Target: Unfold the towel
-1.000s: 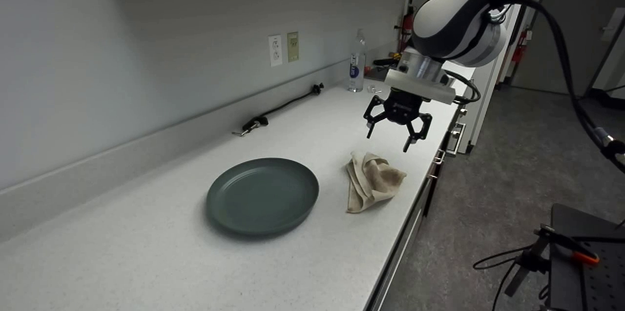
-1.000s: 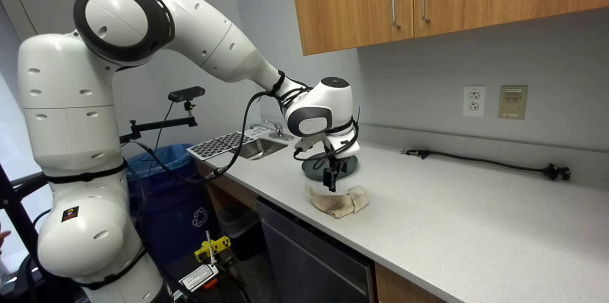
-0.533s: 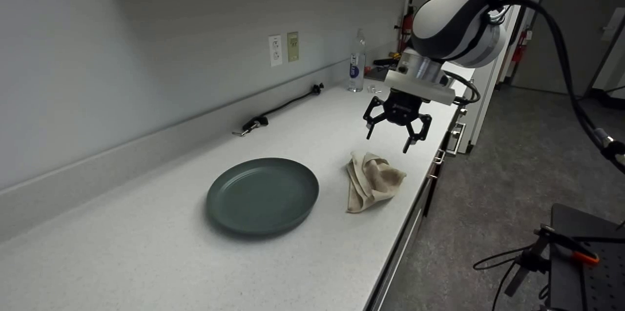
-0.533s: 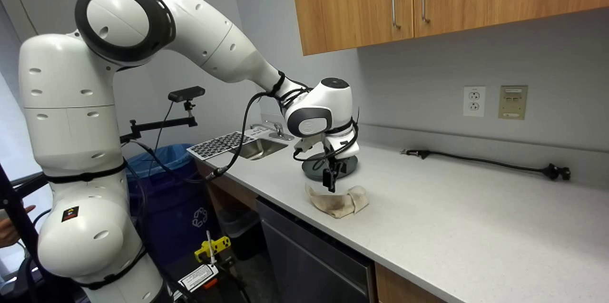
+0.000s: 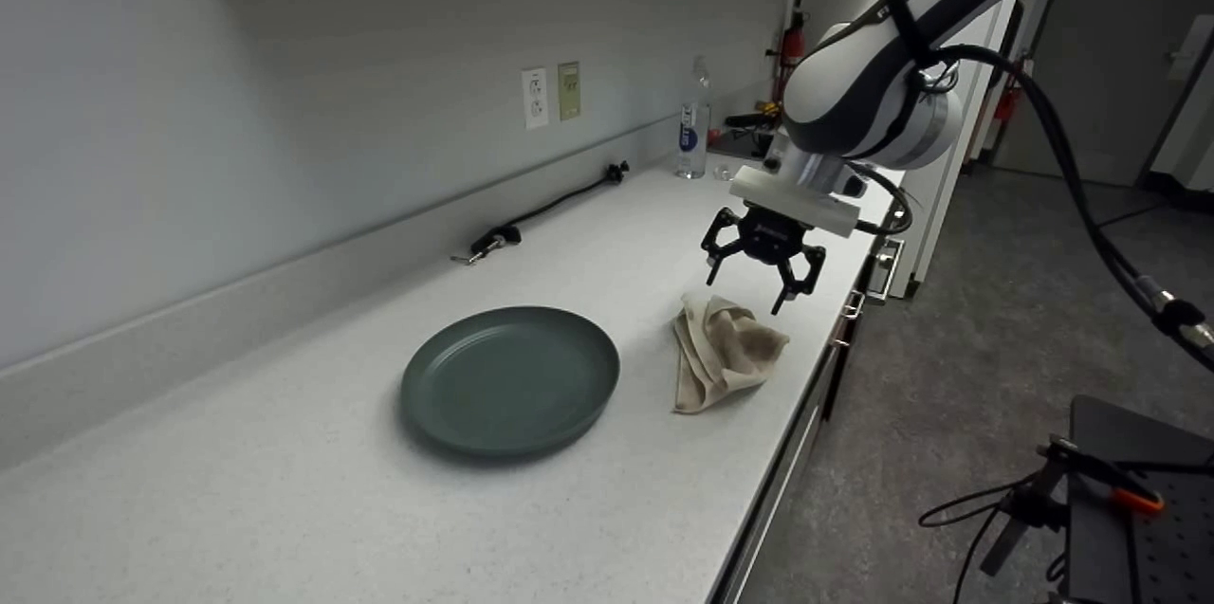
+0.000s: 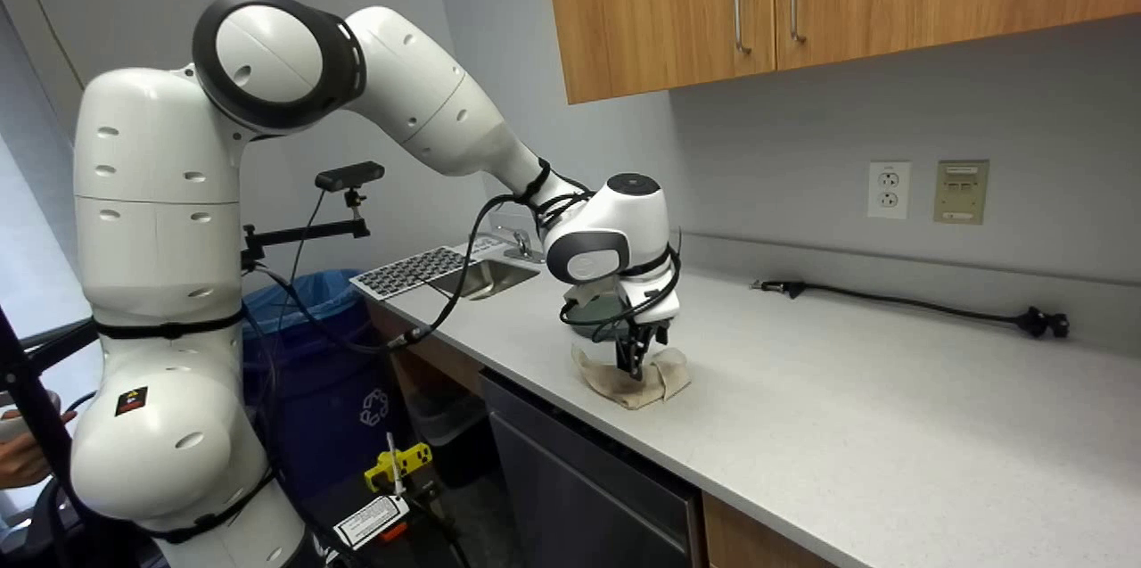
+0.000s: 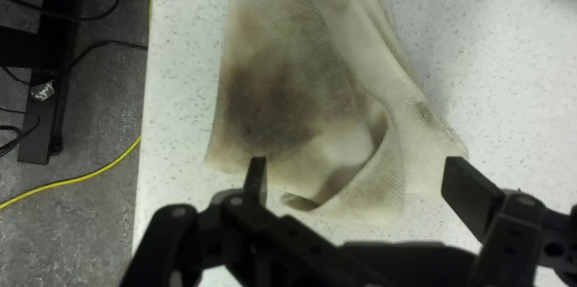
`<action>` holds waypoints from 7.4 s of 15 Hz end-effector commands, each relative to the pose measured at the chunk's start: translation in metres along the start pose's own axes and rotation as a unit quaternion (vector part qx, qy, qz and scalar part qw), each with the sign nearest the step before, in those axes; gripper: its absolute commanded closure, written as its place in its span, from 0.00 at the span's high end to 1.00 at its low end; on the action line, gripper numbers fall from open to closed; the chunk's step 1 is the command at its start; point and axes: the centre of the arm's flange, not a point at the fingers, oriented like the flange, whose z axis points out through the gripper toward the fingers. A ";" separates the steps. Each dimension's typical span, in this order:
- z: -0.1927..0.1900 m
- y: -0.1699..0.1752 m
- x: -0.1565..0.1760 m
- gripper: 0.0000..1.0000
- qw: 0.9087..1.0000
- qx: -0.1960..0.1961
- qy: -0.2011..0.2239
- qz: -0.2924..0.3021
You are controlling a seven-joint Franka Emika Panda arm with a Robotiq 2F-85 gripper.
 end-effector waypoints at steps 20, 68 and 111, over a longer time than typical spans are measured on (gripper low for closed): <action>0.027 -0.014 0.044 1.00 0.988 0.063 -0.002 0.139; -0.056 -0.032 -0.011 0.00 0.957 0.226 0.165 0.072; -0.156 -0.037 -0.061 0.00 0.847 0.415 0.306 -0.128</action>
